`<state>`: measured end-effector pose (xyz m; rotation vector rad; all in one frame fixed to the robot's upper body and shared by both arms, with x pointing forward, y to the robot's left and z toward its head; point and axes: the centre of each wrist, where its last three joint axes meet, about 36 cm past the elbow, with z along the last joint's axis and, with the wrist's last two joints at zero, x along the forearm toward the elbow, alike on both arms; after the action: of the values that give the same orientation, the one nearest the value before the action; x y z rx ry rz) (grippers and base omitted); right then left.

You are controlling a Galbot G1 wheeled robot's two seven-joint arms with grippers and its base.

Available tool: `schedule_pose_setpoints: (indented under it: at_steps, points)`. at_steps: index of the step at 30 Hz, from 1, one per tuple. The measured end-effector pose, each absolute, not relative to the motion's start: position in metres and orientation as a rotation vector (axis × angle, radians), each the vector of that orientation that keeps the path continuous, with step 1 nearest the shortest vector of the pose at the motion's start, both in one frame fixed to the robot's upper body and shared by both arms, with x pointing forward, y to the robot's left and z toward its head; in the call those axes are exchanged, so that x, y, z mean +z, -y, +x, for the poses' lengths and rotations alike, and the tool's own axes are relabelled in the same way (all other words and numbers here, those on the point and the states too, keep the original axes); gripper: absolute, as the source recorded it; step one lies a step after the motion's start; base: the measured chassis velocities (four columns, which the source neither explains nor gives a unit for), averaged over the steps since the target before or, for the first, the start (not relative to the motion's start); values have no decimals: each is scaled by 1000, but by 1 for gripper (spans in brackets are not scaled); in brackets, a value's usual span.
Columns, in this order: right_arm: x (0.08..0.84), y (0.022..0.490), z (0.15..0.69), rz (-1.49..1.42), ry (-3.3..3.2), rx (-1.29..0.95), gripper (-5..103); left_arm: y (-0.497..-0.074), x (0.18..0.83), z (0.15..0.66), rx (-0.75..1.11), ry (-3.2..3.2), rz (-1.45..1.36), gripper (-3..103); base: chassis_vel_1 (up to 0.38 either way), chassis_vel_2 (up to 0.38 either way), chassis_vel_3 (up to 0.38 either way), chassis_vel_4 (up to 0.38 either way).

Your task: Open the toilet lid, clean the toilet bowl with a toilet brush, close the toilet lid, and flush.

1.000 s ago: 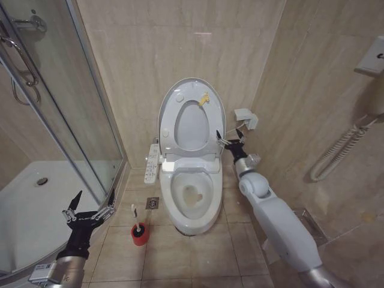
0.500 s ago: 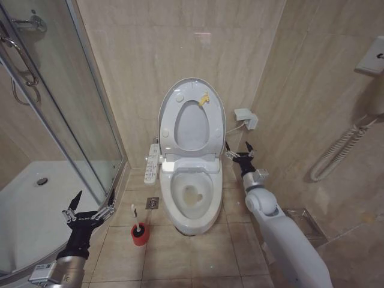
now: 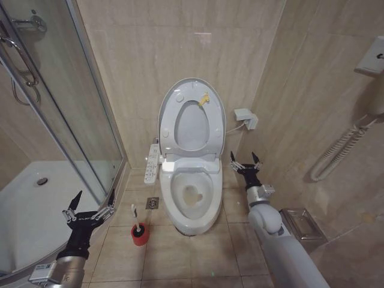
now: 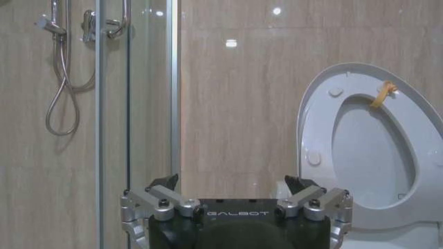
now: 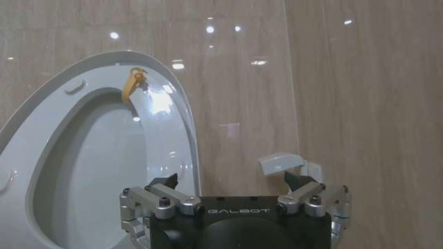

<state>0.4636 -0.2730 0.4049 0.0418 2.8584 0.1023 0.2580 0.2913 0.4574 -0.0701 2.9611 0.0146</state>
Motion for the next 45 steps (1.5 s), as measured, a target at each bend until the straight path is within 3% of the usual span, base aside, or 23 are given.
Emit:
schedule_pose_setpoints:
  at_steps: [45]
  points:
    - [382,262,363,79,-2864,92,100,-291,457,258,14,-2961,-70,100,0,0,0,0]
